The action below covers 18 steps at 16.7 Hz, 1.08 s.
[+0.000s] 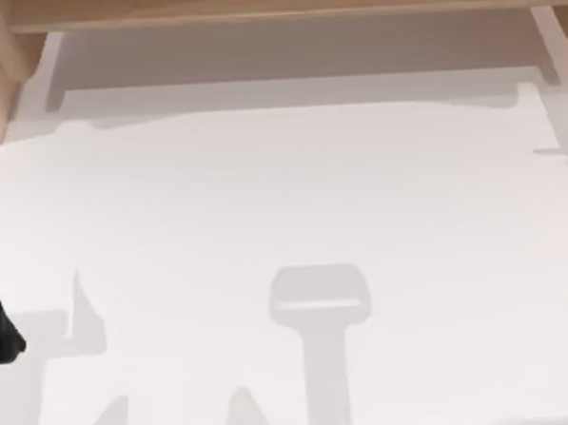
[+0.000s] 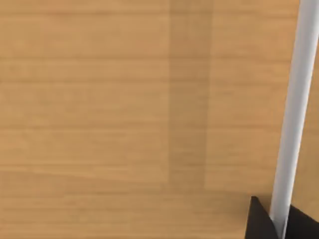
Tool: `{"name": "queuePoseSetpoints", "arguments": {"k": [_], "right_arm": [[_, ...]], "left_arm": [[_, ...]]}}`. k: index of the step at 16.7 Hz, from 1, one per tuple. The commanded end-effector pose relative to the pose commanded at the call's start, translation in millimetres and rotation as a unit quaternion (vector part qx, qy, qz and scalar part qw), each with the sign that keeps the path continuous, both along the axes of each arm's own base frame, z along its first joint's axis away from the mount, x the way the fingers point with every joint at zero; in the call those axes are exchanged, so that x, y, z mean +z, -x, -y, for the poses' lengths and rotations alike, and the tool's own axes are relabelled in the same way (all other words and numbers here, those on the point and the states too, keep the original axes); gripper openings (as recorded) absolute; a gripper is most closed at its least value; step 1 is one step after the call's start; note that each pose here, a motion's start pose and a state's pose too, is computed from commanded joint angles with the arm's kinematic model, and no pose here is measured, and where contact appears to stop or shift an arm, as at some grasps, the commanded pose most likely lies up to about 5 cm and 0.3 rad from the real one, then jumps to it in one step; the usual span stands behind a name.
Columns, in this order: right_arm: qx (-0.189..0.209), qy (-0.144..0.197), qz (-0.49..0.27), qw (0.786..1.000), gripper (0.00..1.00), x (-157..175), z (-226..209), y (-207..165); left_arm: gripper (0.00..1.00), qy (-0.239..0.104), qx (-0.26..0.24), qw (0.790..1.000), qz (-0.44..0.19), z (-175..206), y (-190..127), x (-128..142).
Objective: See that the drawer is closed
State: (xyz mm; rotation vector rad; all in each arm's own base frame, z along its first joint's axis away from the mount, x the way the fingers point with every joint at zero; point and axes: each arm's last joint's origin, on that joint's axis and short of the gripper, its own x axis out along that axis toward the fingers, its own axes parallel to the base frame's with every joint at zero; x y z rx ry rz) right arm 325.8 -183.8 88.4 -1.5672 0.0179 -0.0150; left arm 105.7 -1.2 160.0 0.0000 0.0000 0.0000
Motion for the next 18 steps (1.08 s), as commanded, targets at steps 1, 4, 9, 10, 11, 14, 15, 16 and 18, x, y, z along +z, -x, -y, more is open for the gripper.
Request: {"name": "queuePoseSetpoints", "arguments": {"k": [1, 4, 9, 10, 11, 14, 15, 16, 18], "right_arm": [[0.0, 0.0, 0.0, 1.0, 0.0, 0, 0, -8], [0.001, -0.001, -0.001, 1.0, 0.0, -1, 0, -32], [0.001, -0.002, -0.002, 1.0, 0.0, 0, -2, -48], [0.001, -0.002, -0.002, 1.0, 0.0, 0, -2, -48], [-0.001, -0.004, -0.003, 1.0, 0.0, 0, 0, -46], [-0.002, -0.001, -0.001, 1.0, 0.0, 0, 2, -54], [-0.002, -0.001, 0.0, 1.0, 0.0, 0, 2, -60], [-0.002, -0.001, -0.001, 1.0, 0.0, 0, 3, -67], [-0.001, -0.002, -0.002, 1.0, 0.0, -1, 2, -82]], "left_arm": [[1.0, 0.0, 0.0, 1.0, 0.0, 0, 0, 0], [1.0, 0.0, 0.0, 1.0, 0.0, 0, 0, 0], [1.0, 0.0, 0.0, 1.0, 0.0, 0, 0, 0], [1.0, 0.0, 0.0, 1.0, 0.0, 0, 0, 0], [1.0, 0.0, 0.0, 1.0, 0.0, 0, 0, 0], [1.0, 0.0, 0.0, 1.0, 0.0, 0, 0, 0], [1.0, 0.0, 0.0, 1.0, 0.0, 0, 0, 0], [1.0, 0.0, 0.0, 1.0, 0.0, 0, 0, 0], [1.0, 0.0, 0.0, 1.0, 0.0, 0, 0, 0]]}}
